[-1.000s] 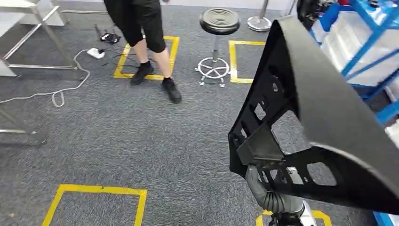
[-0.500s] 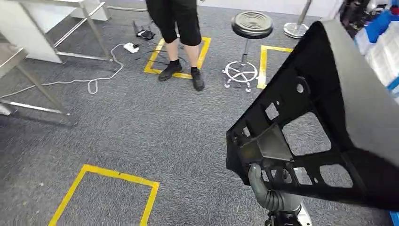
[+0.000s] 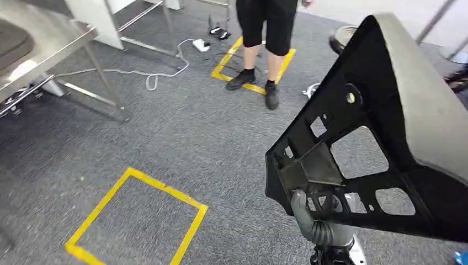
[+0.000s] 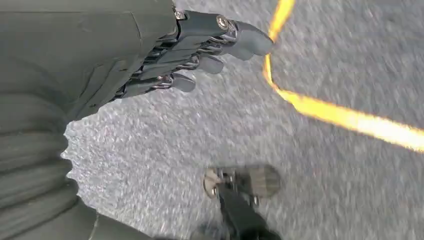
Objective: Take the parts from the cabinet and place them on the table.
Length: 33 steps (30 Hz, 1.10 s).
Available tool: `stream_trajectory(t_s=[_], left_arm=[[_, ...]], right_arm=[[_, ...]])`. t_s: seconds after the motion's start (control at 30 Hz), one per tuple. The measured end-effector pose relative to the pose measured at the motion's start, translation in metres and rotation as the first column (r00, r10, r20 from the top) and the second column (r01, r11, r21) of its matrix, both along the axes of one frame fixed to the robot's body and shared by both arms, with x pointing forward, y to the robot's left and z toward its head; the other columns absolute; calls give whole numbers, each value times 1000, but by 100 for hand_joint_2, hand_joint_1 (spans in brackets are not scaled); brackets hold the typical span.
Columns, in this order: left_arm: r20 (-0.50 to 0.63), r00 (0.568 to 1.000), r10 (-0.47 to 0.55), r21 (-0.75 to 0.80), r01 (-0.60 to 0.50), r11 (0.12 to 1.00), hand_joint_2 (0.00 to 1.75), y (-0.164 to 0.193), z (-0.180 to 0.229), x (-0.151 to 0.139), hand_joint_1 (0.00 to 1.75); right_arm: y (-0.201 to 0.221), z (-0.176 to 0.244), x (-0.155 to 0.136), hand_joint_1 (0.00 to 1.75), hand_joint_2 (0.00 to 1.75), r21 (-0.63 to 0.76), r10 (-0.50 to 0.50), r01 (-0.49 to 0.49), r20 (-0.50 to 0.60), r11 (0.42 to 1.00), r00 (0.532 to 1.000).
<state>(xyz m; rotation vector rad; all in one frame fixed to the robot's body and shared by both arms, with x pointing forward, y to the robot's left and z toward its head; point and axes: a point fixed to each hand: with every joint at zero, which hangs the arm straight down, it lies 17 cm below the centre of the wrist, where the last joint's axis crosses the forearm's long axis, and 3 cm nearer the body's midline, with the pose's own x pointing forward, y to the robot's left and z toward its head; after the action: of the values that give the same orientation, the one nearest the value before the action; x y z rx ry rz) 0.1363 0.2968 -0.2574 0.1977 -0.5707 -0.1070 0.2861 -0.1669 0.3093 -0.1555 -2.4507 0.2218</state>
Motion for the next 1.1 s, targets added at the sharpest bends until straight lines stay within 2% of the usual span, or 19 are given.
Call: stream_trajectory(t_s=[0.4,1.1], left_arm=[[-36,999,-1,-2,1,1000,175,-2,-4,-13,0],[-21,1000,-3,-4,3,1000,175,-8,-2,-3,0]], right_arm=[[-1,0,2,175,175,-5,-12,12,-6,1000,1000],[-6,3,3,175,175,-9,-37,37,4,999,999]])
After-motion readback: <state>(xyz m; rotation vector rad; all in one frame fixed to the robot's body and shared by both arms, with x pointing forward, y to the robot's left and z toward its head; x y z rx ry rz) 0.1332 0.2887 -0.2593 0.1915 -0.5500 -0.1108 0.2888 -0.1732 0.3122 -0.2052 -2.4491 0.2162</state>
